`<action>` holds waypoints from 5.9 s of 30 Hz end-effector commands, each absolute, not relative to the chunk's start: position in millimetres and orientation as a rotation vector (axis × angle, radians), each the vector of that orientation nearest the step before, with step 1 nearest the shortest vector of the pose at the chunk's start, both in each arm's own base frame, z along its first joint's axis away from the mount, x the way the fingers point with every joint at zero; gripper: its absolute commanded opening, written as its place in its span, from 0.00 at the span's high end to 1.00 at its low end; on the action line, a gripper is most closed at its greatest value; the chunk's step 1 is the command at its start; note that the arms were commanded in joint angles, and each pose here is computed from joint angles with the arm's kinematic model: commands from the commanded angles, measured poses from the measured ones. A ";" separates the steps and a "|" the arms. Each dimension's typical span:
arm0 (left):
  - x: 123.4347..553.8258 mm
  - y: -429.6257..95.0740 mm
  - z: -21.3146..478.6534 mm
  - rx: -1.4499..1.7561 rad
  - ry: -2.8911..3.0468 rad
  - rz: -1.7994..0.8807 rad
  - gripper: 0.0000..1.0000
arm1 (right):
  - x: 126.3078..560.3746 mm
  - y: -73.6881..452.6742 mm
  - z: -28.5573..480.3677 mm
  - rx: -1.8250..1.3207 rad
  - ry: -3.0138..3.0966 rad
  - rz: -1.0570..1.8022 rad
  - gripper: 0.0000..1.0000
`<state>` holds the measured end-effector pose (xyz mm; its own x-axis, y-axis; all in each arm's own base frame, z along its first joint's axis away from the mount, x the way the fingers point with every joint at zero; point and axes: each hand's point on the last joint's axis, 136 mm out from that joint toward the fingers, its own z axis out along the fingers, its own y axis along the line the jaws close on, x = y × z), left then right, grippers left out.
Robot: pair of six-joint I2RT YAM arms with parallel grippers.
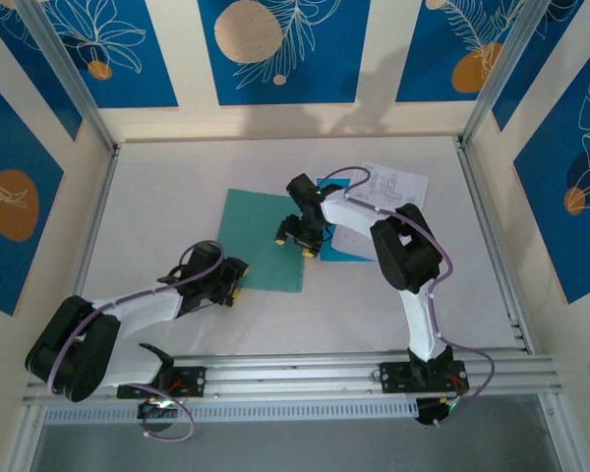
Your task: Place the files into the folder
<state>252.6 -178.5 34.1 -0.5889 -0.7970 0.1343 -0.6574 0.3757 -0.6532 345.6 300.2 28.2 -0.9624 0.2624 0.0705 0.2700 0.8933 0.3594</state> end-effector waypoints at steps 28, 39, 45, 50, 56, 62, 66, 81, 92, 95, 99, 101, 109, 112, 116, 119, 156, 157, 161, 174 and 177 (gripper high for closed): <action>280.3 -192.7 54.4 -1.317 2.200 -1.166 0.66 | 330.4 288.3 -3.5 -0.401 -2.932 -0.534 0.28; 287.7 -198.9 65.6 -1.266 2.160 -1.217 0.79 | 336.9 293.9 2.2 -0.365 -2.928 -0.612 0.28; 277.7 -191.2 70.1 -1.270 2.139 -1.223 0.93 | 340.3 292.6 6.0 -0.367 -2.925 -0.660 0.28; 273.7 -190.5 71.1 -1.292 2.130 -1.250 1.00 | 347.9 297.6 22.1 -0.374 -2.931 -0.750 0.31; 274.2 -195.6 72.7 -1.316 2.117 -1.306 1.00 | 349.9 303.9 39.7 -0.416 -2.912 -0.825 0.40; 272.2 -195.4 73.8 -1.346 2.098 -1.336 1.00 | 350.4 305.5 50.2 -0.474 -2.883 -0.889 0.49; 268.8 -198.2 72.8 -1.345 2.118 -1.350 1.00 | 351.7 306.2 56.6 -0.509 -2.867 -0.922 0.55; 245.9 -193.8 81.9 -1.264 2.273 -1.255 0.56 | 349.9 301.0 74.9 -0.658 -2.817 -0.957 1.00; 239.2 -204.3 142.4 -0.141 2.760 -0.638 0.37 | 345.8 303.1 99.7 -0.691 -2.775 -0.964 1.00; 249.0 -222.4 156.1 0.197 2.743 -0.461 0.30 | 346.5 304.5 107.1 -0.676 -2.778 -0.959 1.00; 253.6 -251.4 160.7 0.614 2.668 -0.183 0.29 | 346.8 304.8 116.4 -0.666 -2.779 -0.950 1.00; 255.7 -260.3 156.1 0.738 2.630 -0.036 0.28 | 346.5 306.6 119.4 -0.662 -2.767 -0.954 1.00; 286.7 -251.7 141.1 0.741 2.525 0.486 0.33 | 346.6 308.9 131.2 -0.647 -2.757 -0.985 1.00; 294.3 -253.3 138.3 0.728 2.506 0.532 0.48 | 345.9 308.6 133.0 -0.645 -2.752 -0.991 1.00; 297.9 -258.0 138.2 0.728 2.495 0.526 0.98 | 344.8 309.3 135.0 -0.632 -2.752 -0.999 1.00; 296.2 -257.0 145.1 0.710 2.483 0.492 1.00 | 349.1 308.4 142.3 -0.592 -2.784 -1.033 0.95; 259.3 -102.1 202.4 -0.222 2.547 -0.137 0.65 | 299.2 265.2 -3.7 -0.752 -2.733 -0.496 0.90; 256.4 -87.7 201.0 -0.288 2.553 -0.110 0.60 | 298.7 264.7 -4.3 -0.751 -2.733 -0.493 0.90; 236.3 -29.7 196.8 -0.593 2.565 0.012 0.50 | 300.2 261.9 -2.5 -0.744 -2.740 -0.479 0.90; 244.7 -6.6 264.0 -0.991 2.330 -0.226 0.34 | 322.2 276.7 31.7 -0.653 -2.814 -0.589 0.90; 270.2 -41.5 266.7 -0.857 2.374 -0.434 0.46 | 333.8 283.3 53.6 -0.587 -2.879 -0.665 0.85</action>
